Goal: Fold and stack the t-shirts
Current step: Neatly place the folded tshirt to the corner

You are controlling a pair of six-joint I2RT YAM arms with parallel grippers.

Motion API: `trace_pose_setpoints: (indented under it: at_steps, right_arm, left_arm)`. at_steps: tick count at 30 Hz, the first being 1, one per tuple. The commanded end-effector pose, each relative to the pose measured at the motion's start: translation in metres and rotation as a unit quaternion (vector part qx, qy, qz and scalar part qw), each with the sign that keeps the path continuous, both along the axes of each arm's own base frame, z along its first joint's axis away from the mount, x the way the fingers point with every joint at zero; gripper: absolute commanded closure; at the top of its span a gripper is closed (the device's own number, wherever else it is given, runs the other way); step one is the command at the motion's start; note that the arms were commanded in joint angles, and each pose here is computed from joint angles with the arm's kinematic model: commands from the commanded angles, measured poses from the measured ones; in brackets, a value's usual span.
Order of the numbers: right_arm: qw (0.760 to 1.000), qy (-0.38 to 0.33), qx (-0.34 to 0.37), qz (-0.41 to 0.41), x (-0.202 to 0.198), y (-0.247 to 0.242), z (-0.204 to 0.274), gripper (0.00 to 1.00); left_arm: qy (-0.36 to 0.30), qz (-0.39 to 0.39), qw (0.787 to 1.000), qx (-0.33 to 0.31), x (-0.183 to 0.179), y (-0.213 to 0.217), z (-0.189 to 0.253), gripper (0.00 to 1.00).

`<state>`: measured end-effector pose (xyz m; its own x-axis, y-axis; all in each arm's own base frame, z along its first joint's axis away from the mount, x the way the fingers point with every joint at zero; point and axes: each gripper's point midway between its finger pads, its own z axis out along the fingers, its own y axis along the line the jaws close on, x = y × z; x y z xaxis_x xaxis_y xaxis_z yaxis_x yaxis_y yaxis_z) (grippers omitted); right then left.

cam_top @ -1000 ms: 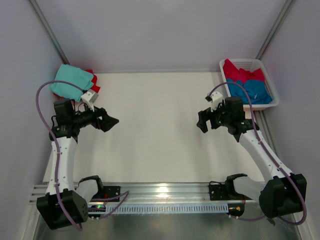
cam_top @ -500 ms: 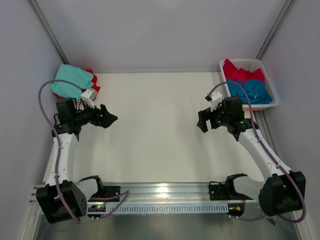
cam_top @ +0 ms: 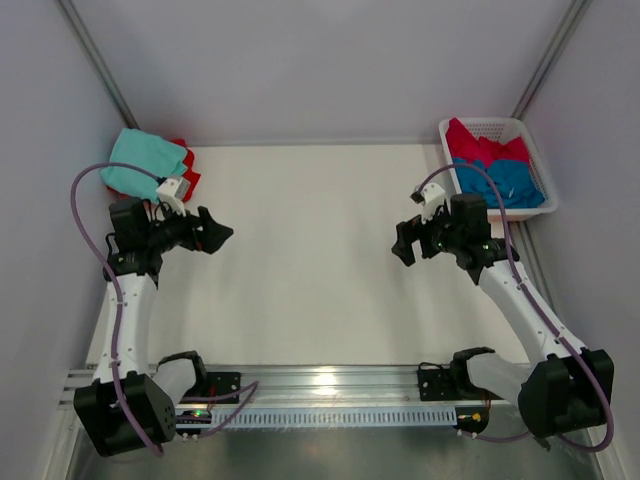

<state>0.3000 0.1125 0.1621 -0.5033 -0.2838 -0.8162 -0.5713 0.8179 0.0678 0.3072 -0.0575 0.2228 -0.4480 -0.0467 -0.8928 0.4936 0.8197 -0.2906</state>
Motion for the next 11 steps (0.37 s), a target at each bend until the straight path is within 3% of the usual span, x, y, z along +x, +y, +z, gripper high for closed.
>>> trace_pose_setpoints:
  at_steps: [1,11]
  right_arm:
    - [0.999,-0.032,0.013,0.008,0.0019,0.003,0.0205,0.01]
    - [0.999,-0.033,0.012,0.009,0.0015,0.0031,0.0204,0.01]
  left_arm:
    - [-0.031,-0.008,0.999,-0.005,0.0012,-0.0023,0.0133,0.01]
    - [-0.027,-0.009,1.0,-0.007,0.0023,-0.0025,0.0097,0.01]
